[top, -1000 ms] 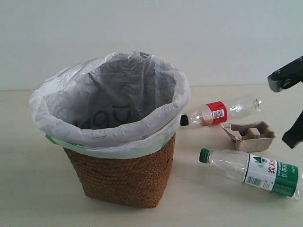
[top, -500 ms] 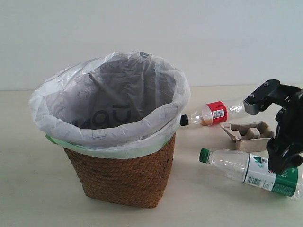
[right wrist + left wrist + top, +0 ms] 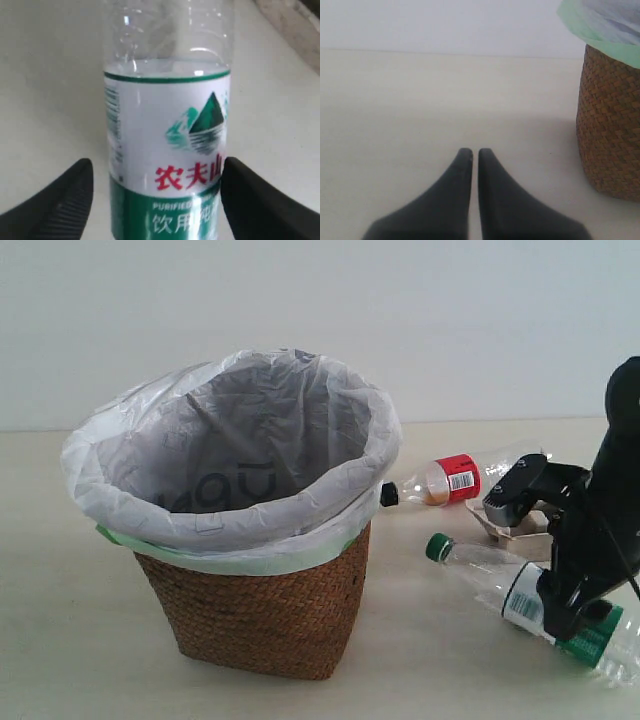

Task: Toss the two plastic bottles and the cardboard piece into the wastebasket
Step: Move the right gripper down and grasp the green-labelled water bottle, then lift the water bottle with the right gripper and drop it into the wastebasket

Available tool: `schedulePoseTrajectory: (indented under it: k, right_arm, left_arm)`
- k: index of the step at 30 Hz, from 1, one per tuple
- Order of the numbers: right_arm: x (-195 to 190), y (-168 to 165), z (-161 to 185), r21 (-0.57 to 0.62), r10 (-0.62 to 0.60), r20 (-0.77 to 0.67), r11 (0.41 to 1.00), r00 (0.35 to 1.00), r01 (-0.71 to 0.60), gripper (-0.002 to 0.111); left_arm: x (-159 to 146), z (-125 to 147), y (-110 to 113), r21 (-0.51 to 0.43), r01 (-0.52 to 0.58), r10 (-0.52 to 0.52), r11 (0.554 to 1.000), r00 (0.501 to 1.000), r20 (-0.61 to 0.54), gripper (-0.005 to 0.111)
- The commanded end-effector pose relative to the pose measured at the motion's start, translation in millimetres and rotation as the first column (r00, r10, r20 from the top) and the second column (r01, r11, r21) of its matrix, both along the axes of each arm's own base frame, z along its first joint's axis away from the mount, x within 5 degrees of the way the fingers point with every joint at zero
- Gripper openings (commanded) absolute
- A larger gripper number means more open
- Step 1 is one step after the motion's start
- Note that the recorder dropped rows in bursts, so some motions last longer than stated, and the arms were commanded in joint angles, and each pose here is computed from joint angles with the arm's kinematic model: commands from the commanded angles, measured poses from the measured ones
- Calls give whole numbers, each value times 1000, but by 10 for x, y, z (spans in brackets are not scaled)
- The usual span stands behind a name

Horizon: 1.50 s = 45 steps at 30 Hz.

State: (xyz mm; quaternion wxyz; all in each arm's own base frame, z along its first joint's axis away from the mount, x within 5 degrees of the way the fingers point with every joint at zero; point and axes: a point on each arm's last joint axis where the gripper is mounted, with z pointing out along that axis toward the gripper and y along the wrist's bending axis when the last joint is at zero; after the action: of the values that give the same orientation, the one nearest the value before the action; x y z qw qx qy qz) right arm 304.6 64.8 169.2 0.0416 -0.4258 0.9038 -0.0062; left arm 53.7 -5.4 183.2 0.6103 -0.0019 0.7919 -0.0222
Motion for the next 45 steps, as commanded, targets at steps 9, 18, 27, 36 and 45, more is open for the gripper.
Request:
schedulePoseTrajectory:
  k: [9,18,27,36,45]
  right_arm:
    - [-17,138,-645,29,-192,-253,978,948,206,10]
    - [-172,355,80,312,-180,-278,912,944,266,0]
    - [-446,285,1200,515,-275,135,840,952,170,0]
    - [-621,96,1999,708,-567,482,701,667,85,0]
    - [-459,-20,1968,709,-671,511,682,537,179,0]
  left_arm:
    - [-2,-11,2,7,-2,2,1000,1000,0,4]
    - [-2,-11,2,7,-2,2,1000,1000,0,4]
    - [-2,-11,2,7,-2,2,1000,1000,0,4]
    - [-2,-11,2,7,-2,2,1000,1000,0,4]
    - [-2,-11,2,7,-2,2,1000,1000,0,4]
